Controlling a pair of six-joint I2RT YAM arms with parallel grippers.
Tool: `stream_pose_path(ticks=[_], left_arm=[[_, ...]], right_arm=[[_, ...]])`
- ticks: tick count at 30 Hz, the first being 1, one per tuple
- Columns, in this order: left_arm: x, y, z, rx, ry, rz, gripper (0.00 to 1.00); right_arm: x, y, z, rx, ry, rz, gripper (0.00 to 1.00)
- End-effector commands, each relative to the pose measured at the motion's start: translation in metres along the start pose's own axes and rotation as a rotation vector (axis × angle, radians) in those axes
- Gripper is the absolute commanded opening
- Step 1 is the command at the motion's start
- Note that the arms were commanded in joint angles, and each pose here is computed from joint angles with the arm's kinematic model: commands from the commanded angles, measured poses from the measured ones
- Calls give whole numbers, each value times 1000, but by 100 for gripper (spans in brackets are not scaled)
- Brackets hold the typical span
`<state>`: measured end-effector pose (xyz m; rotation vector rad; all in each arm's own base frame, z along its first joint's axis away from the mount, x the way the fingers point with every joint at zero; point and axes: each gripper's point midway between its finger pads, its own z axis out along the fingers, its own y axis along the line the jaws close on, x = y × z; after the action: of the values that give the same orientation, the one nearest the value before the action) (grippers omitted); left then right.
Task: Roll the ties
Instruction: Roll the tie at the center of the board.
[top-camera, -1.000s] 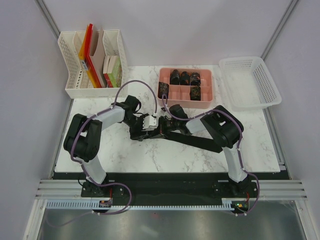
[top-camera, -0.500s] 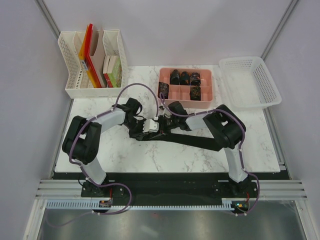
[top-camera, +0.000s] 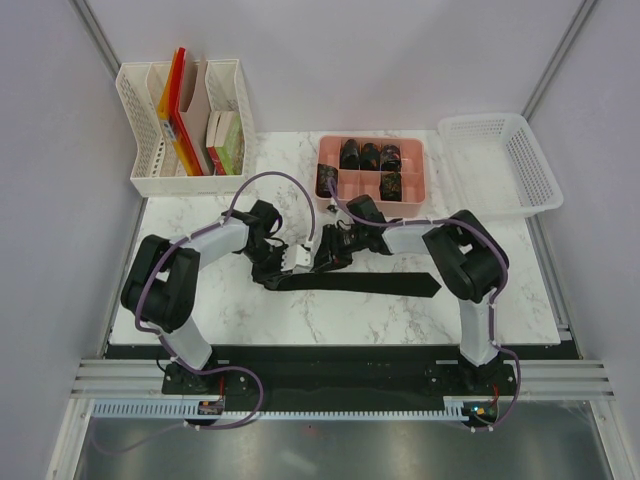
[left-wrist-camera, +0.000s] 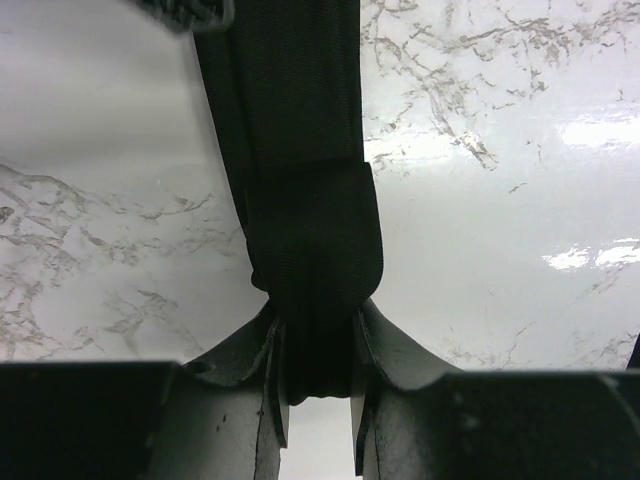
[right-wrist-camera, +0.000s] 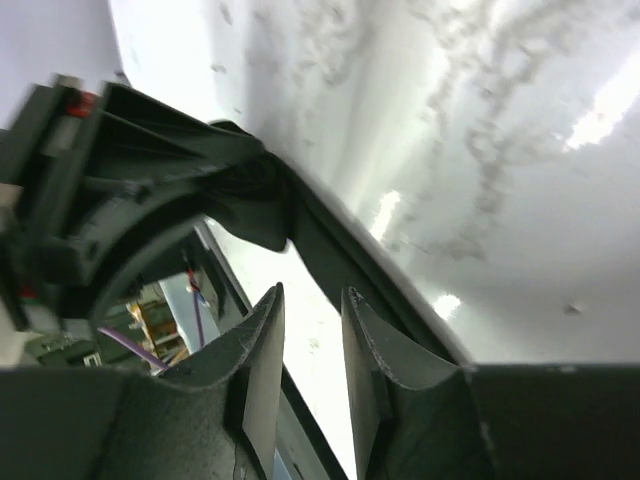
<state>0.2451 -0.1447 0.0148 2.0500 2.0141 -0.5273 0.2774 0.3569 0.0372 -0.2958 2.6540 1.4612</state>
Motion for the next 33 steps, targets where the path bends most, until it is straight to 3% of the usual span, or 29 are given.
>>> stream_pose_path(ticks=[1, 9, 23, 29, 33], left_arm=[[22, -23, 5, 89, 95, -65, 23], [18, -21, 6, 96, 77, -83, 25], [15, -20, 7, 98, 62, -106, 25], [13, -18, 7, 93, 57, -128, 28], [10, -16, 6, 90, 50, -143, 28]], right_arm=[[-20, 45, 8, -116, -114, -32, 37], [-18, 57, 37, -205, -160, 96, 41], [0, 38, 67, -162, -135, 141, 47], [7, 33, 71, -148, -111, 149, 31], [9, 38, 69, -162, -95, 136, 14]])
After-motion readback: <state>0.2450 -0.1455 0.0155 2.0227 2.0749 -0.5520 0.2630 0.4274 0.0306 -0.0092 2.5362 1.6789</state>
